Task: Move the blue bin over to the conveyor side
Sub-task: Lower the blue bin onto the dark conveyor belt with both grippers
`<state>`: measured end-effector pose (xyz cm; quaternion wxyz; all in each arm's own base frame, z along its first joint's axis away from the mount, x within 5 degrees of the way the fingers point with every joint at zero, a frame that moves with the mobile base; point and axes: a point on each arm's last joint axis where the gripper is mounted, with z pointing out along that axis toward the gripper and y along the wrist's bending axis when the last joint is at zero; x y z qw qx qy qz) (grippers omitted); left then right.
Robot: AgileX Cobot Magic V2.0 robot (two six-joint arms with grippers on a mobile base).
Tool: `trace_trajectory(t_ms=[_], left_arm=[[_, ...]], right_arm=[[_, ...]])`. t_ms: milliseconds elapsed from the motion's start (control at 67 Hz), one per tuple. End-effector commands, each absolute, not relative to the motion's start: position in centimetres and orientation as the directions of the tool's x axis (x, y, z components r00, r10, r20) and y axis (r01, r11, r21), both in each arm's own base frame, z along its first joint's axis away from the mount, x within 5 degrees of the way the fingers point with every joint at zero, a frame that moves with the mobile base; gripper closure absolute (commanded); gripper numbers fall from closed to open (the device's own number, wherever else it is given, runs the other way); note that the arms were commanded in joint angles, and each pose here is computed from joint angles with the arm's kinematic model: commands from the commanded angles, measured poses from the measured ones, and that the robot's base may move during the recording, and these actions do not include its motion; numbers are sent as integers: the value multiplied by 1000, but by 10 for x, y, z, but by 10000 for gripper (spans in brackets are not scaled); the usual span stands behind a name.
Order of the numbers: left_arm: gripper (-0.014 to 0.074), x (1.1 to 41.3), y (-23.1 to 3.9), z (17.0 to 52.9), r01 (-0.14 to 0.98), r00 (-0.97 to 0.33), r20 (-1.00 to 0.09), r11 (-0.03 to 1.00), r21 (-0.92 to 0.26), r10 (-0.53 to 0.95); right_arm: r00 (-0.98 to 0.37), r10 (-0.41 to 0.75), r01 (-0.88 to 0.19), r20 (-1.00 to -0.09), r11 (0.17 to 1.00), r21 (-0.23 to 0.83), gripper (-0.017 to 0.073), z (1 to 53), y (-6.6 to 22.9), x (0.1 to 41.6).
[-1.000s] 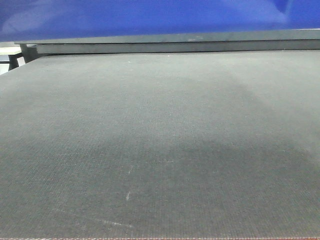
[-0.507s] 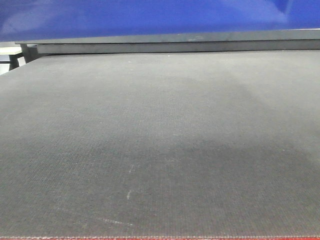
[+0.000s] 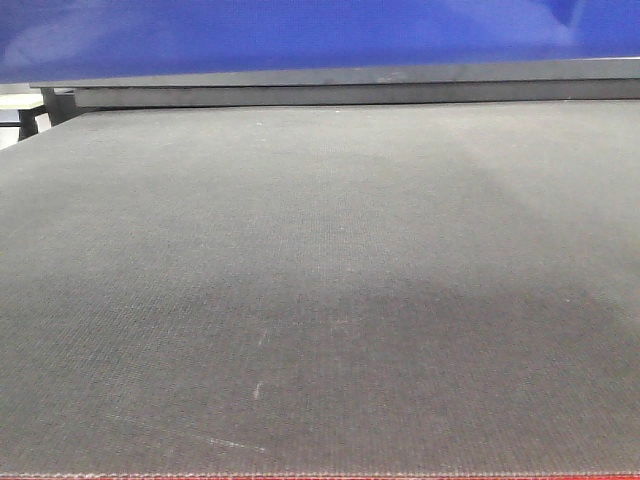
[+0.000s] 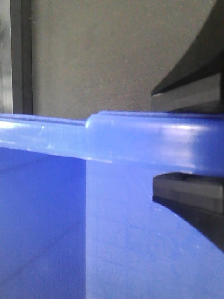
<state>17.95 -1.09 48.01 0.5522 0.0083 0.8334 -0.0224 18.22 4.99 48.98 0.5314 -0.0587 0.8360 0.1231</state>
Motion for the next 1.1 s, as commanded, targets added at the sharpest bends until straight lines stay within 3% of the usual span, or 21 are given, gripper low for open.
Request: trace_trajectory(t_ms=[0,179,418,746,1090], left_arm=[[612,172,-5,500,7,-238,-970,999,54,54],[612,181,-6,504,10,-191,-980,998,54,55],[611,240,-13,494,35,-295,-955,999,11,20],[611,322,-20,424,43,-540,-842,999,-15,11],[601,366,-23,367,41,-671,-741,999,-25,9]], right_arm=[[-274,5,-203,-962,977,63,629,508,41,177],[-282,4,-202,-959,977,63,629,508,41,178],[-407,-25,-193,-913,979,59,629,503,50,216],[-600,-71,-180,-797,982,49,629,446,71,305],[-707,-103,-174,-699,984,31,627,381,85,364]])
